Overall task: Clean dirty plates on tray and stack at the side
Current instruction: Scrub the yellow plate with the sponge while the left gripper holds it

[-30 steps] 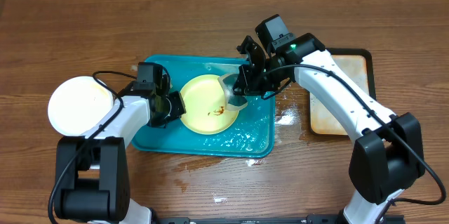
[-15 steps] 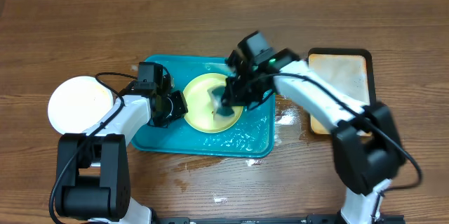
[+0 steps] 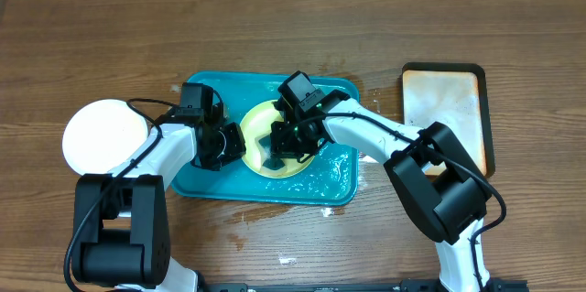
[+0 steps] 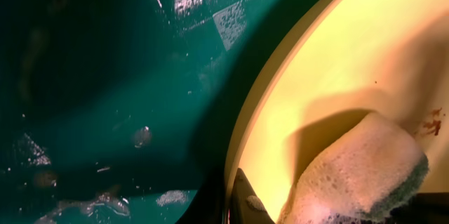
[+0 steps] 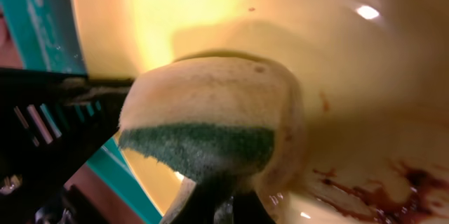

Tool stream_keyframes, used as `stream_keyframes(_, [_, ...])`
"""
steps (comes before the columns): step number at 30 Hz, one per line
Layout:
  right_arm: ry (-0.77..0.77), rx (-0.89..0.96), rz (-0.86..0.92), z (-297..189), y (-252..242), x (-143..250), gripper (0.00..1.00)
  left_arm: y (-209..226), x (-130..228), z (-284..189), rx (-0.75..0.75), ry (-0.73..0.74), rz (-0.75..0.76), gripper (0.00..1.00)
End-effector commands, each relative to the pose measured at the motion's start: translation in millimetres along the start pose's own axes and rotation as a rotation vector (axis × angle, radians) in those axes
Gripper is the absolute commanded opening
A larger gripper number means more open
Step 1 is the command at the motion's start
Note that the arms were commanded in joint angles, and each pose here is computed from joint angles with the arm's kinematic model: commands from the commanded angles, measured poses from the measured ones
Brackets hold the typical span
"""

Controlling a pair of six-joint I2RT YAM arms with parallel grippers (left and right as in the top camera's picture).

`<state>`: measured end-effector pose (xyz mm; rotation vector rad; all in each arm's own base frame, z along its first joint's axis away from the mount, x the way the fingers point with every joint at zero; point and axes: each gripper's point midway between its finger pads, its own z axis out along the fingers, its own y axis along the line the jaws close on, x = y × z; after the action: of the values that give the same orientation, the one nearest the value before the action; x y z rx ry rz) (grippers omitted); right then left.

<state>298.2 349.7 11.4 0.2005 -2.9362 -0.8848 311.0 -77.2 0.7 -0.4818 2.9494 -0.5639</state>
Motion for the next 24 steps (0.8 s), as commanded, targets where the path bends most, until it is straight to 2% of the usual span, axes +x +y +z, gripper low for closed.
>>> stream_keyframes(1, [-0.075, 0.148, 0.072, 0, -31, -14, 0.04, 20, 21, 15, -0.080, 0.077, -0.034, 0.04])
stream_keyframes(9, [-0.175, 0.627, 0.181, -44, -129, -15, 0.04, 23, 25, 15, -0.094, 0.095, -0.031, 0.04])
stream_keyframes(16, [-0.228, 0.788, 0.218, -67, -156, -15, 0.04, 28, 30, 14, -0.119, 0.113, -0.022, 0.04])
stream_keyframes(18, [-0.238, 0.771, 0.227, -66, -151, -18, 0.04, 29, 31, 13, -0.124, 0.117, -0.016, 0.04])
stream_keyframes(20, [-0.201, 0.673, 0.163, -55, -132, -22, 0.04, 30, 32, 13, -0.126, 0.122, -0.010, 0.04])
stream_keyframes(22, [-0.112, 0.443, -0.010, -34, -87, -25, 0.04, 30, 33, 13, -0.126, 0.124, -0.009, 0.04])
stream_keyframes(24, [-0.078, 0.260, -0.092, -25, -46, -27, 0.04, 30, 33, 13, -0.126, 0.125, -0.007, 0.04])
